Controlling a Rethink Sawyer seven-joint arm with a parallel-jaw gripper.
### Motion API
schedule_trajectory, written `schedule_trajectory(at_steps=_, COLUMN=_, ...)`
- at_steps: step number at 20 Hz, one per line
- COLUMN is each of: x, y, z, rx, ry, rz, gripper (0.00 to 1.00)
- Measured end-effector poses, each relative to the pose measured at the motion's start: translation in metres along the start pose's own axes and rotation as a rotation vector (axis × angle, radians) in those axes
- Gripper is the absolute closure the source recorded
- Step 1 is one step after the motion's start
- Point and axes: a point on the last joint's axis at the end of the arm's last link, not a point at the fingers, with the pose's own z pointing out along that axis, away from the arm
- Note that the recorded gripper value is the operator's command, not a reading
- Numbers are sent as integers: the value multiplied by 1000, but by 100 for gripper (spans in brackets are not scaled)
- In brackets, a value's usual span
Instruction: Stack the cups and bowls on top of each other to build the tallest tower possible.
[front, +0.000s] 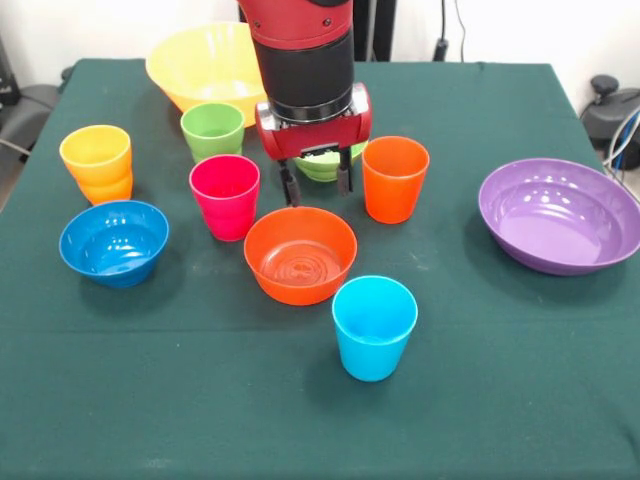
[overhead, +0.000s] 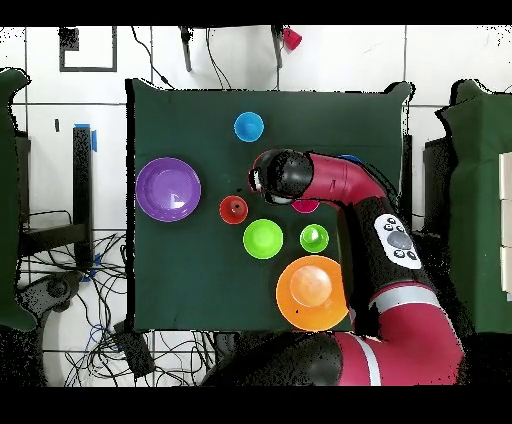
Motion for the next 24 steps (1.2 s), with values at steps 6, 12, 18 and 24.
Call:
schedule_trajectory(at_steps=6, x=1, y=0, z=0, rx=1, ry=1, rz=-2, gripper=0)
schedule_trajectory(at_steps=12, x=2, y=2, z=4, rx=3, ry=-15, rz=-3, gripper=0)
schedule_trajectory(at_steps=18, x=7, y=7, z=13, rx=3, ry=-31, rz=-6, gripper=0)
schedule_trajectory(at_steps=24, x=7, y=11, z=26, rx=4, ry=-52, rz=-10, gripper=0)
